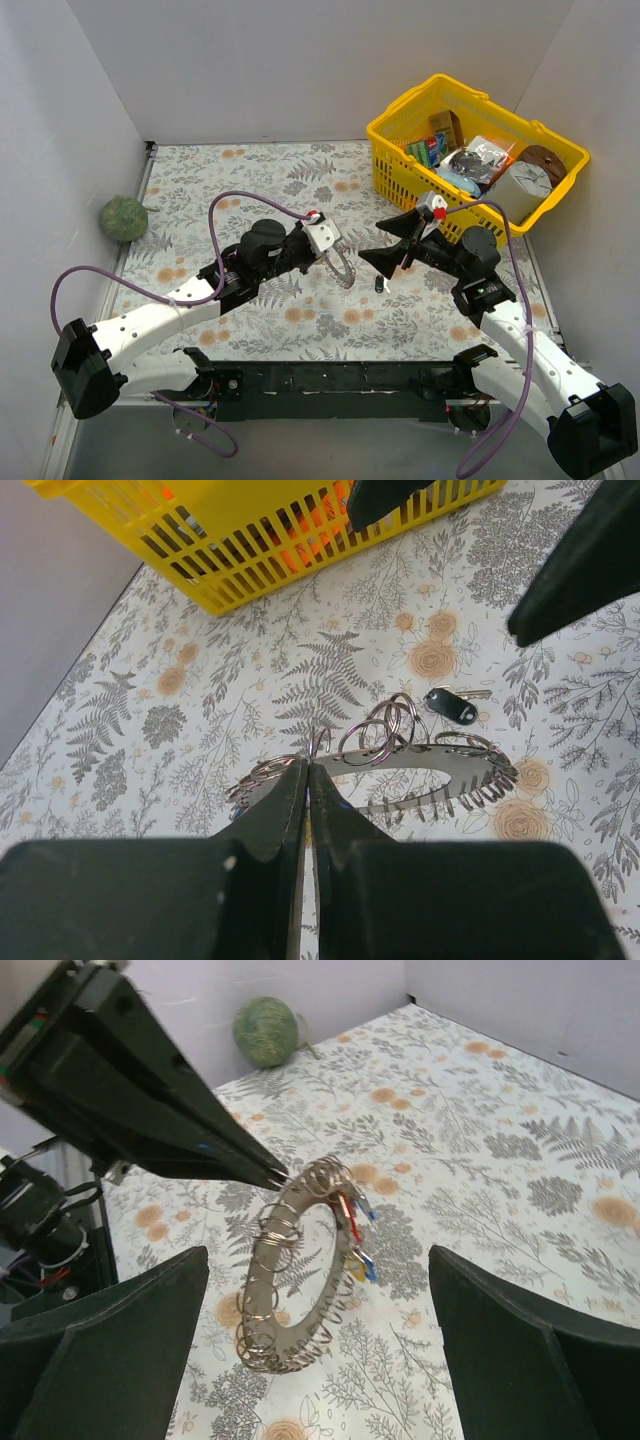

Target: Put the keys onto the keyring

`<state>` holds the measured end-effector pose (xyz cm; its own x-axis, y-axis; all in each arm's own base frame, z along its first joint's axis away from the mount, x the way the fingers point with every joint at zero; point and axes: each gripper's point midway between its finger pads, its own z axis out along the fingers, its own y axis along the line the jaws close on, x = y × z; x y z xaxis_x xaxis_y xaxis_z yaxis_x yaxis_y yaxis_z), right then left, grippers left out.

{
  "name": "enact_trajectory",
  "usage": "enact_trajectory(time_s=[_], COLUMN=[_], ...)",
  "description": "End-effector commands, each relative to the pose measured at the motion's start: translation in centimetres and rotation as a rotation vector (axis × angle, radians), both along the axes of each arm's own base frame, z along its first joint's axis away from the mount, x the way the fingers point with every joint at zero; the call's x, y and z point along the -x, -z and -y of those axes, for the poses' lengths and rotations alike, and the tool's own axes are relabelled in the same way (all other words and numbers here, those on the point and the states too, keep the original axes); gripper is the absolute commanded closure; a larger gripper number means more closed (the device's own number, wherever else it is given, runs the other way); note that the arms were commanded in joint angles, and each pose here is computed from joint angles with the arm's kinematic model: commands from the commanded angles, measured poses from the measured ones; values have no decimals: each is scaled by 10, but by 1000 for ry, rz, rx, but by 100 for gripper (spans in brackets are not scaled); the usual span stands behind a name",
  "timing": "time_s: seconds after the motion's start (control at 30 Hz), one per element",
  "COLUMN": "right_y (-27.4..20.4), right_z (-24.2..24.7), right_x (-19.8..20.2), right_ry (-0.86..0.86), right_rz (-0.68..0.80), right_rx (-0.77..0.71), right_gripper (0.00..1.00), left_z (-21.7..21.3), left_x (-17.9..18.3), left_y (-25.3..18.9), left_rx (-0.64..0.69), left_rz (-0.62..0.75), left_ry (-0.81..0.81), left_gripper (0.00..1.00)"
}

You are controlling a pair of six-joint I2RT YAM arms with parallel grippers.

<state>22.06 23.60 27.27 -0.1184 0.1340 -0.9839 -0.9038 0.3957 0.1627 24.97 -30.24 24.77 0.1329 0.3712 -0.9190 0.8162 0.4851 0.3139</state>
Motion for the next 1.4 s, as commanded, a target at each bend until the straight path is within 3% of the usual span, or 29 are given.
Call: enact_trajectory(time_s=[0.0,0.23,0.67,0.97,1.37], right_y=[2,49,132,189,199], right_z=[20,40,45,62,53], right_x=[-30,-45,-50,-64,-64], right_ry=[213,362,329,429,376], right_rz=[-63,-205,-435,-699,-713], right_rx=[22,111,263,450,515], right_gripper=[3,7,11,29,39], left_z=[-3,-8,-5,-4,-2], left_x=[8,15,32,27,27], left_y=[-25,-14,-3,4,6], left_rx=[79,68,70,64,63], left_rz=[46,27,-10,-38,-48], left_ry=[9,25,104,75,76], left_gripper=[100,100,100,100,100])
